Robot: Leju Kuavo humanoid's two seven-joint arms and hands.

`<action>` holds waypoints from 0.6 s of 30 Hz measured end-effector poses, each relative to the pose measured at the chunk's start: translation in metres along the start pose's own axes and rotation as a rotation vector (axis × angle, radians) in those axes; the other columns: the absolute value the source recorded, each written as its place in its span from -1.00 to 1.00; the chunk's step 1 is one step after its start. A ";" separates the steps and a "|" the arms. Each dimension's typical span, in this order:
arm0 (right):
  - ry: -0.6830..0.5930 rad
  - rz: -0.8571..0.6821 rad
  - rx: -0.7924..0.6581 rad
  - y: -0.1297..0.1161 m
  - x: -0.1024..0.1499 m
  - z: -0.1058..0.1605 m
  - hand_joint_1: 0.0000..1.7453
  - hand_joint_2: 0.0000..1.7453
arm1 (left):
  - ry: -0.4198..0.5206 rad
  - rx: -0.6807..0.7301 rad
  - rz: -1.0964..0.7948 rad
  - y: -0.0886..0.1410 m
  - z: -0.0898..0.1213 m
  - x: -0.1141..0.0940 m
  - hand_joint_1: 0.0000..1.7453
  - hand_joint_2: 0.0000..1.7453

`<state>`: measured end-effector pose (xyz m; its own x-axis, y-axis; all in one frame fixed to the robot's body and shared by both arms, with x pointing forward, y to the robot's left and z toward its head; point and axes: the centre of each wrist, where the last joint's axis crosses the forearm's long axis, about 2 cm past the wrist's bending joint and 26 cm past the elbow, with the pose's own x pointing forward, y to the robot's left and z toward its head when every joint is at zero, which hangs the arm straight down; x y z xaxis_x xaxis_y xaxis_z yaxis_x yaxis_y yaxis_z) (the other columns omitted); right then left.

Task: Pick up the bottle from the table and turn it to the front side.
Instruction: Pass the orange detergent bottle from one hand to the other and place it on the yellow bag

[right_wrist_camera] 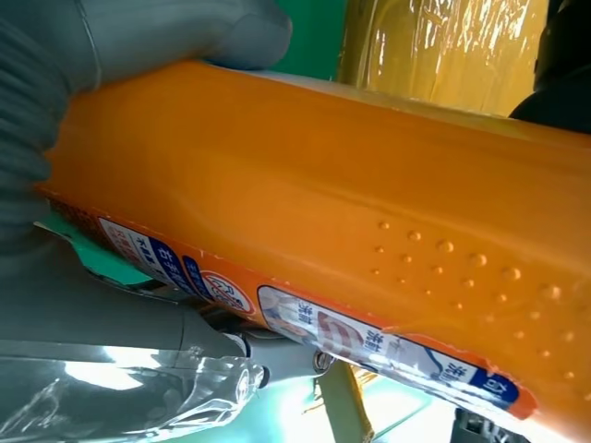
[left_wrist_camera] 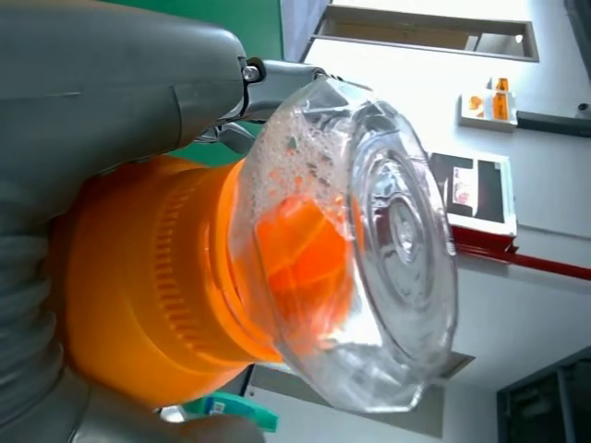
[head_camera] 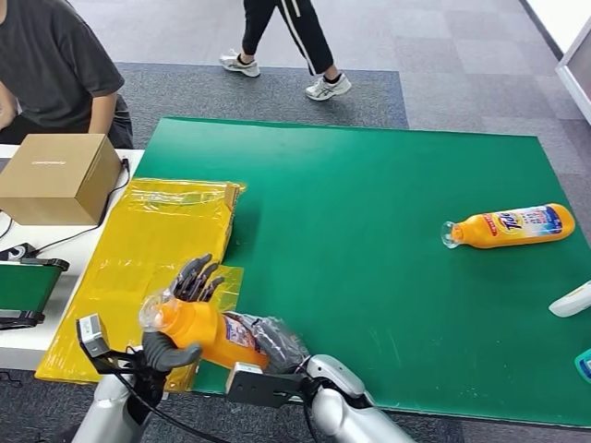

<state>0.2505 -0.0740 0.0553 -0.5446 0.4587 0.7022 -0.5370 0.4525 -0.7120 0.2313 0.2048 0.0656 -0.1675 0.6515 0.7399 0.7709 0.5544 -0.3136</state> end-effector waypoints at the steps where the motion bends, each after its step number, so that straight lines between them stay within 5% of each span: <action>1: -0.001 0.000 -0.002 0.000 0.000 -0.001 -0.75 1.00 | -0.003 -0.001 0.003 0.000 0.000 0.000 1.00 1.00; 2: -0.002 0.002 -0.006 0.000 0.000 -0.002 -1.00 1.00 | -0.007 -0.001 0.005 0.000 -0.001 0.000 1.00 1.00; 18: 0.022 0.003 -0.177 -0.003 0.008 0.024 -1.00 1.00 | -0.012 0.136 -0.220 0.000 -0.012 0.006 1.00 1.00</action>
<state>0.2328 -0.0899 0.0628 -0.5306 0.4765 0.7010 -0.4125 0.5773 -0.7047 0.2374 0.2026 0.0773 -0.3295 0.5134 0.7924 0.6260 0.7471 -0.2237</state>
